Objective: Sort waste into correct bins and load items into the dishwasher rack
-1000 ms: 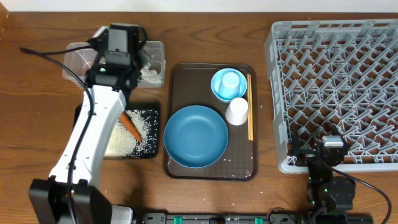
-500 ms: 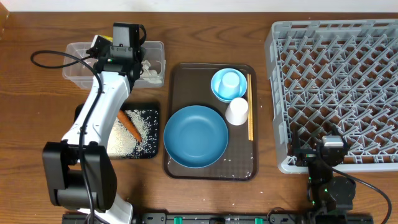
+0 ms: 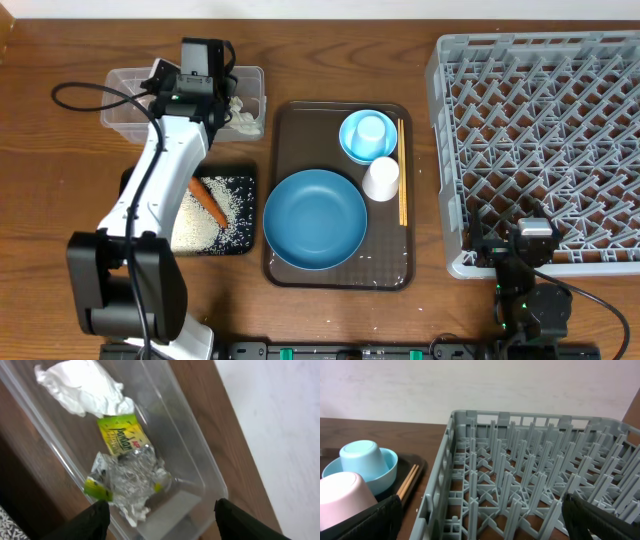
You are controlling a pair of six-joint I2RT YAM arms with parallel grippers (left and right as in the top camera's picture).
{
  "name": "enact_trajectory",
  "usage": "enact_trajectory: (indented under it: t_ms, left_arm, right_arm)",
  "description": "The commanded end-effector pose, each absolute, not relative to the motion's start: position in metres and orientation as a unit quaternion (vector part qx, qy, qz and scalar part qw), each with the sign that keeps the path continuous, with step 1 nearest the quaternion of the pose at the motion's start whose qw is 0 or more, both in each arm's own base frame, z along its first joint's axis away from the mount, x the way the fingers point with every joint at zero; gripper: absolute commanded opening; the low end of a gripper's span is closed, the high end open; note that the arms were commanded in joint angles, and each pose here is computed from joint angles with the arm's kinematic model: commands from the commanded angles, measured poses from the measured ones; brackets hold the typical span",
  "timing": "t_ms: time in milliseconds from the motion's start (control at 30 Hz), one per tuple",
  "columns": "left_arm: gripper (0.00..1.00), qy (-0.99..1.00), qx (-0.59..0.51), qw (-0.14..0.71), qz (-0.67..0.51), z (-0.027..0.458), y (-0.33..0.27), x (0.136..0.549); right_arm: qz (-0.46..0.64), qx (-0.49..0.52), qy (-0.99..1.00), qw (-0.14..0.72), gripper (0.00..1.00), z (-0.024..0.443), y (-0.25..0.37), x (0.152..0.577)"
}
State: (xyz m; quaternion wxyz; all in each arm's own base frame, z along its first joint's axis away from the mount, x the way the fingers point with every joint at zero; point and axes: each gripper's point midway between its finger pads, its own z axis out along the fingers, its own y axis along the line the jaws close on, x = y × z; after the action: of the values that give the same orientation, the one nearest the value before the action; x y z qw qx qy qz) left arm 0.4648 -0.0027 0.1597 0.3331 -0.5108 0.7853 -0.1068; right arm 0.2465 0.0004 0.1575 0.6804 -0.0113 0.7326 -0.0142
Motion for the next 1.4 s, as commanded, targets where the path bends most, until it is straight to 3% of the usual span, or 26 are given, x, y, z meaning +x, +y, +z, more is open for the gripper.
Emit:
enact_trajectory:
  t_ms: [0,233,500,833,1100,1367]
  left_arm:
    - [0.74,0.795,-0.461,0.372,-0.13,0.21,-0.006,0.458]
    - [0.8,0.784,-0.467,0.396,-0.1,0.265,0.013,0.396]
    - [0.91,0.736,-0.518,0.414,0.138,0.289,0.097,0.296]
    - [0.93,0.736,-0.628,0.252,0.025,0.23,0.141,0.272]
    - [0.99,0.715,-0.672,0.182,0.063,0.209,0.163,0.236]
    - [1.0,0.718,-0.673,0.168,0.067,0.207,0.16,0.231]
  right_arm:
    - [-0.023,-0.008,0.734,0.679,0.99,0.156,-0.003,0.246]
    - [-0.023,-0.008,0.734,0.679,0.99,0.156,-0.003,0.246]
    - [-0.023,-0.008,0.734,0.679,0.99,0.156,-0.003,0.246]
    - [-0.023,-0.008,0.734,0.679,0.99,0.156,-0.003,0.246]
    - [-0.023,-0.008,0.734,0.679,0.99,0.156,-0.003,0.246]
    - [-0.023,-0.008,0.734,0.679,0.99,0.156,-0.003,0.246]
